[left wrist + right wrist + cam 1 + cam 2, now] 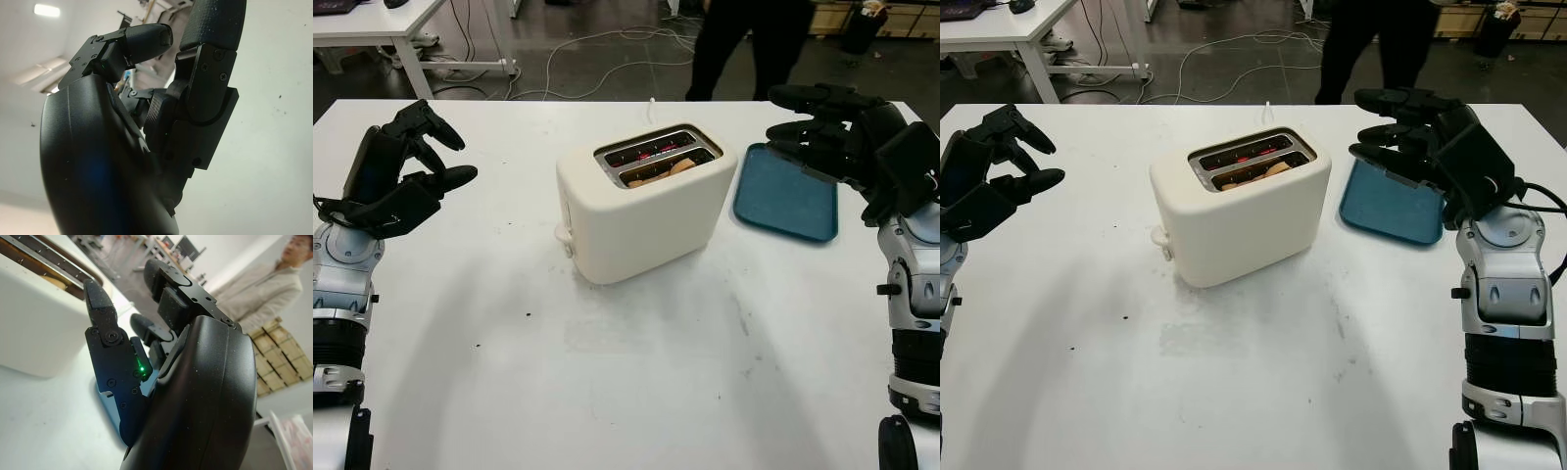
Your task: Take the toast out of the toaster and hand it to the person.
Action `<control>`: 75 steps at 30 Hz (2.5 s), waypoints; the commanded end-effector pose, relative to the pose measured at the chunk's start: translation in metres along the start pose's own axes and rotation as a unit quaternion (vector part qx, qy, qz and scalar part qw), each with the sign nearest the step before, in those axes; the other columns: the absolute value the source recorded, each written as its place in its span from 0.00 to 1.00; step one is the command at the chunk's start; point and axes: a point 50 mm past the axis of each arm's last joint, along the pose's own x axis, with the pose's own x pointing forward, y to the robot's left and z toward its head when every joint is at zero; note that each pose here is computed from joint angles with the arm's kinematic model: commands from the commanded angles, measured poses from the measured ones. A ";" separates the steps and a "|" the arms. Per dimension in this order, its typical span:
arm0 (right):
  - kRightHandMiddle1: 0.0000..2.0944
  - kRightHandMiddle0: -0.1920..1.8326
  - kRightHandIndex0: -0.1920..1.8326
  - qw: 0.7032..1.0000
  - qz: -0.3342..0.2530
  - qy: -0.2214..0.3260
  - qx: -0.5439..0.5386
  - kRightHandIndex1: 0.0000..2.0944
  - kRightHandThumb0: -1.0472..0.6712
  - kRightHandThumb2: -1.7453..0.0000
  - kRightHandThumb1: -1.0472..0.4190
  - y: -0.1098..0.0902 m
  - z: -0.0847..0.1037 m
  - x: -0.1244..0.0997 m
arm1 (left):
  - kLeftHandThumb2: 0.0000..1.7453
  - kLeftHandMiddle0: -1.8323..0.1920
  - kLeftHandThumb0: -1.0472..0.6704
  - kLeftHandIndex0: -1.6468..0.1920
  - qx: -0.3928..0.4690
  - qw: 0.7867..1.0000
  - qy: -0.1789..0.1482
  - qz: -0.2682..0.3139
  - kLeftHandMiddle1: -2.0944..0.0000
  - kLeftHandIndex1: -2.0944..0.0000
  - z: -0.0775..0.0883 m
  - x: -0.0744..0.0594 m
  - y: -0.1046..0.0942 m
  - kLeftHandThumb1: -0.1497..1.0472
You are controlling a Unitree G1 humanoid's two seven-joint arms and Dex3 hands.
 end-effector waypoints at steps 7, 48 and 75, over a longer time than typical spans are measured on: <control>0.00 0.47 0.34 1.000 -0.002 -0.011 0.004 0.35 0.39 1.00 0.18 0.000 0.003 0.001 | 0.12 0.63 0.00 0.68 -0.003 1.000 -0.005 0.006 0.22 0.24 0.001 -0.001 0.001 0.89; 0.00 0.47 0.34 1.000 -0.001 -0.009 -0.003 0.35 0.39 1.00 0.17 -0.003 0.004 0.000 | 0.12 0.62 0.00 0.68 -0.006 1.000 -0.009 0.007 0.22 0.25 0.001 -0.001 -0.001 0.89; 0.00 0.47 0.34 1.000 -0.004 -0.009 0.000 0.33 0.41 1.00 0.17 0.000 0.003 -0.001 | 0.12 0.62 0.00 0.68 -0.002 1.000 -0.006 0.005 0.22 0.24 0.000 -0.003 -0.004 0.89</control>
